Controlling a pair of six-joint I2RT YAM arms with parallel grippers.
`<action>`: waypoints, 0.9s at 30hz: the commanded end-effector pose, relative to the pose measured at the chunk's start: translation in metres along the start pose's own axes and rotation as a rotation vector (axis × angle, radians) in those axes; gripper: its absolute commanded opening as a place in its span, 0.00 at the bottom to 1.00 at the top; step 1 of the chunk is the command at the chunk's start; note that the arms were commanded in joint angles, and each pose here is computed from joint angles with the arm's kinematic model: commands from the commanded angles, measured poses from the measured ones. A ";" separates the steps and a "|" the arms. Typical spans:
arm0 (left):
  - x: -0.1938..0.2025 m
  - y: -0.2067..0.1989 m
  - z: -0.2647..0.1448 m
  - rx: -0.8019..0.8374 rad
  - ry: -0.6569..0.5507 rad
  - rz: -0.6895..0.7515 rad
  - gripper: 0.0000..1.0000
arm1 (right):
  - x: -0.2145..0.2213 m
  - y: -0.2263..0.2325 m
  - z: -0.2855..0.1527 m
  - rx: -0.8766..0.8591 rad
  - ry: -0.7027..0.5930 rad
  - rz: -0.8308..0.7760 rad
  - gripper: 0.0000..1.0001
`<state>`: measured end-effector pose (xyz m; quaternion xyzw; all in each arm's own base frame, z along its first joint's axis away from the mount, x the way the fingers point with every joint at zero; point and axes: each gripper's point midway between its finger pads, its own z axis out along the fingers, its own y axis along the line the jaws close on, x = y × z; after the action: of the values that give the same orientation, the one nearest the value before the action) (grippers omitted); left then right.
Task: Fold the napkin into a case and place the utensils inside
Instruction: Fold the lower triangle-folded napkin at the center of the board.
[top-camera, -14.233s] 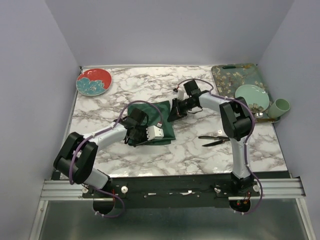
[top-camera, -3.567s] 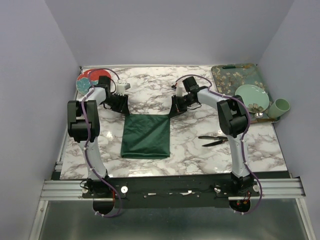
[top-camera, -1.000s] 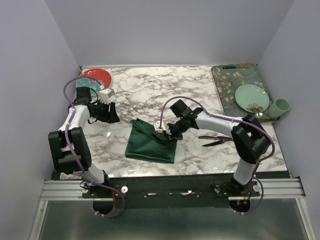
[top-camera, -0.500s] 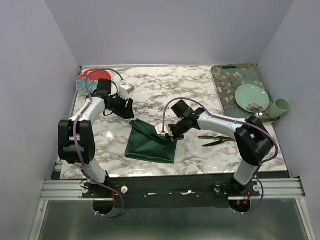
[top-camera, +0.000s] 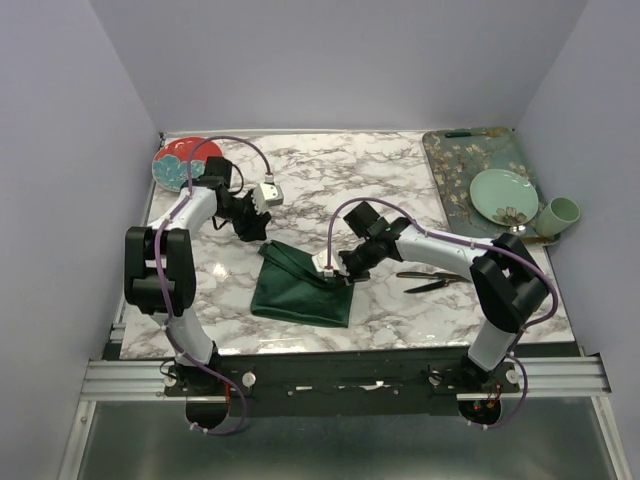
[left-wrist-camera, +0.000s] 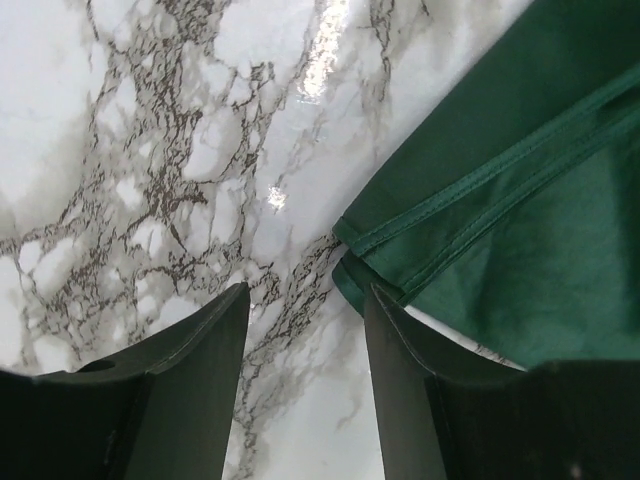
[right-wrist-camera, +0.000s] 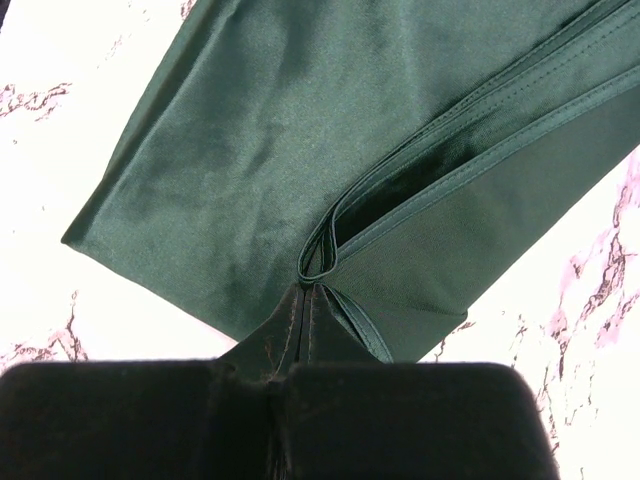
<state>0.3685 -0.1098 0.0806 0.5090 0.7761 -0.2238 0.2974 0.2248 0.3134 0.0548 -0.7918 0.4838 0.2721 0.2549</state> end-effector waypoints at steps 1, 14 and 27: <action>-0.007 -0.010 0.001 0.094 -0.049 0.273 0.57 | -0.003 0.009 -0.005 -0.018 -0.006 -0.023 0.00; -0.002 -0.026 0.023 0.196 -0.008 0.490 0.51 | -0.003 0.010 -0.005 -0.018 -0.004 -0.029 0.01; 0.005 -0.036 0.030 0.233 0.029 0.537 0.38 | -0.002 0.011 -0.005 -0.018 0.001 -0.038 0.01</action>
<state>0.3510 -0.1396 0.0668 0.7145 0.5988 -0.2115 0.2934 0.2233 0.3116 0.0534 -0.7977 0.4754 0.2699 0.2546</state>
